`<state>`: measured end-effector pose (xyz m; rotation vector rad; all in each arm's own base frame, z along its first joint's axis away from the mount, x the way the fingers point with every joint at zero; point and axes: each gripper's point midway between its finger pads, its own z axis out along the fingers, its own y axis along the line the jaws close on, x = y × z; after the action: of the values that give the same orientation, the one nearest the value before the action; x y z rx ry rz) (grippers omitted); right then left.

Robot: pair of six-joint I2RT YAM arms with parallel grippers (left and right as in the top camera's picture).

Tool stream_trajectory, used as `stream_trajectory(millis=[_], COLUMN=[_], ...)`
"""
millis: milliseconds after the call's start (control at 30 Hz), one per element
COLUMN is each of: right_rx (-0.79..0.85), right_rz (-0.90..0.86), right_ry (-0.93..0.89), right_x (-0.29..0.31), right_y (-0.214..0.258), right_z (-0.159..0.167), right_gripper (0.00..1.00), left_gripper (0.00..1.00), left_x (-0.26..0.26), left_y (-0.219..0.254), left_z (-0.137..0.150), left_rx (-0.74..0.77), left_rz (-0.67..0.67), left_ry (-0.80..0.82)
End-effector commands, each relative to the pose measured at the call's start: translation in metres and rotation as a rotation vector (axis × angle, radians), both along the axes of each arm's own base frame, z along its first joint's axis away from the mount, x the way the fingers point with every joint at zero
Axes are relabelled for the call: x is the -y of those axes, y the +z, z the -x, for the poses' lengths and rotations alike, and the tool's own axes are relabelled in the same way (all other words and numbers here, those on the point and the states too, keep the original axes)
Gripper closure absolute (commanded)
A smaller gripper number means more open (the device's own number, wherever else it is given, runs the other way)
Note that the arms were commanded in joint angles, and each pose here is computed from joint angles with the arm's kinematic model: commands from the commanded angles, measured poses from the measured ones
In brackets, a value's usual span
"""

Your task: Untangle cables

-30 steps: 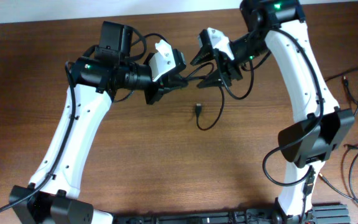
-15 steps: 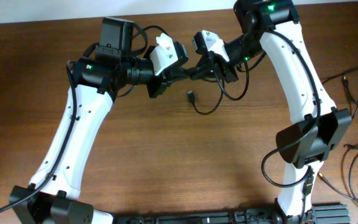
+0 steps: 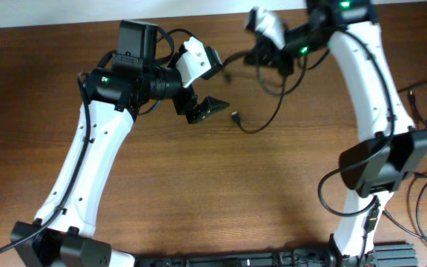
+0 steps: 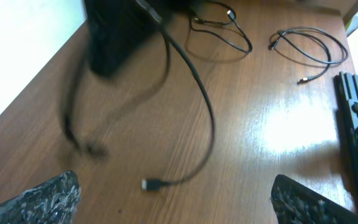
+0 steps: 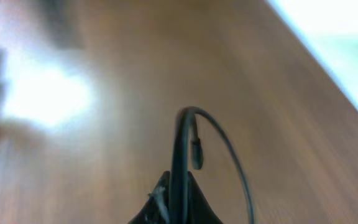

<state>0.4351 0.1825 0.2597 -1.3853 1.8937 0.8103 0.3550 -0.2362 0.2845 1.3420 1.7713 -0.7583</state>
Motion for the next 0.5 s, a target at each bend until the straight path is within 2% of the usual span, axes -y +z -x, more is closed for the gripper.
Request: stream_trajectory(millis=[0,33,67,233,333,467], right_rx=[-0.177,-0.167,-0.149,-0.059,0.001,0.119], right_rz=[0.015,0.021,0.029,-0.017,-0.049,0.012], right_ry=[-0.531,-0.608,-0.761,-1.106,-1.243,-1.432], right_x=[0.071,0.086,0.116,0.197,0.238,0.305], right_y=[0.0,0.0,0.002,0.021,0.033,0.044], right_z=[-0.059,-0.071,-0.09,-0.129,-0.14,-0.143], right_gripper=[0.96,0.96,0.96,0.96,0.96,0.96], left_gripper=[0.01,0.01,0.01,0.01,0.01,0.01], left_x=[-0.006,-0.007,-0.007,-0.007,-0.007,-0.007], left_y=[0.002,0.001,0.0,0.0,0.0,0.0], left_z=[-0.002,-0.003,-0.004,-0.004,-0.004,-0.004], left_rx=[0.017,0.019,0.02,0.02,0.02,0.02], left_rz=[-0.025,-0.032,-0.036,-0.036,-0.036,-0.036], left_ry=[0.031,0.038,0.041,0.041,0.041,0.041])
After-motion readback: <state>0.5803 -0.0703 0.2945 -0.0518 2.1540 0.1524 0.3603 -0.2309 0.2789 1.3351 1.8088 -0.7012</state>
